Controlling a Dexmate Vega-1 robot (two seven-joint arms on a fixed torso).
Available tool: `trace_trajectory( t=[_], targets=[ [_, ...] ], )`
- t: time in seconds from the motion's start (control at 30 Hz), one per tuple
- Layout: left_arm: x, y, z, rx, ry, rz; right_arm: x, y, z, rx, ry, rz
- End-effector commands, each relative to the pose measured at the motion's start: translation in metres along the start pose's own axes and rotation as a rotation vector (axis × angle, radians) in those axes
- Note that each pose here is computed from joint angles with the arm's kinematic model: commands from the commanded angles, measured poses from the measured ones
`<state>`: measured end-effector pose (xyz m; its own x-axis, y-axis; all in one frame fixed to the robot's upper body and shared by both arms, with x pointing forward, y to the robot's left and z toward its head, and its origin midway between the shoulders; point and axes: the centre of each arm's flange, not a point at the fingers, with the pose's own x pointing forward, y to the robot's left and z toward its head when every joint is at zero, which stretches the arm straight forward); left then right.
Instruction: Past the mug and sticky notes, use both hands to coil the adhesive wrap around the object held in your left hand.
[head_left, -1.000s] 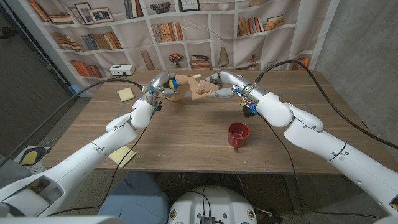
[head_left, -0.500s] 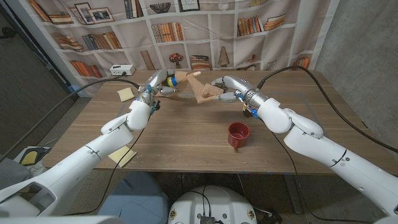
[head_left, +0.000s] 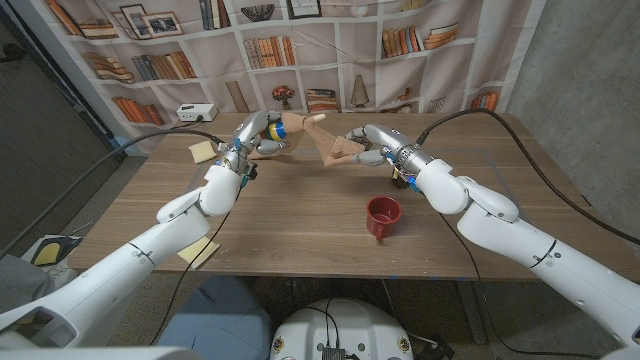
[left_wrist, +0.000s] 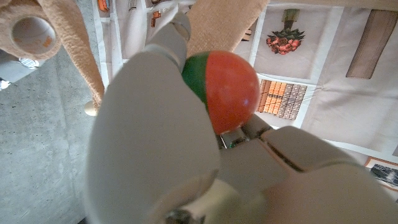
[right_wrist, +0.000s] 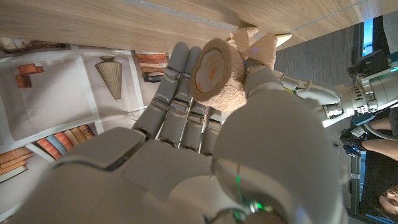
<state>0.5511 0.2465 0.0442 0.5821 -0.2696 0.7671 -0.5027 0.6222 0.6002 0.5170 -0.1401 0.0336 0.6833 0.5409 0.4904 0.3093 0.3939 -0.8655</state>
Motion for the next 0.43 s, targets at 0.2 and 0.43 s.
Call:
trace_trajectory(
  t=[0.2, 0.43],
  targets=[
    [0.0038, -0.0018, 0.0074, -0.02, -0.033, -0.008, 0.0201, 0.0001, -0.0152, -0.036, 0.025, 0.007],
    [0.0085, -0.0039, 0.0046, -0.025, -0.041, -0.011, 0.0217, 0.0005, -0.0165, -0.047, 0.039, 0.007]
  ],
)
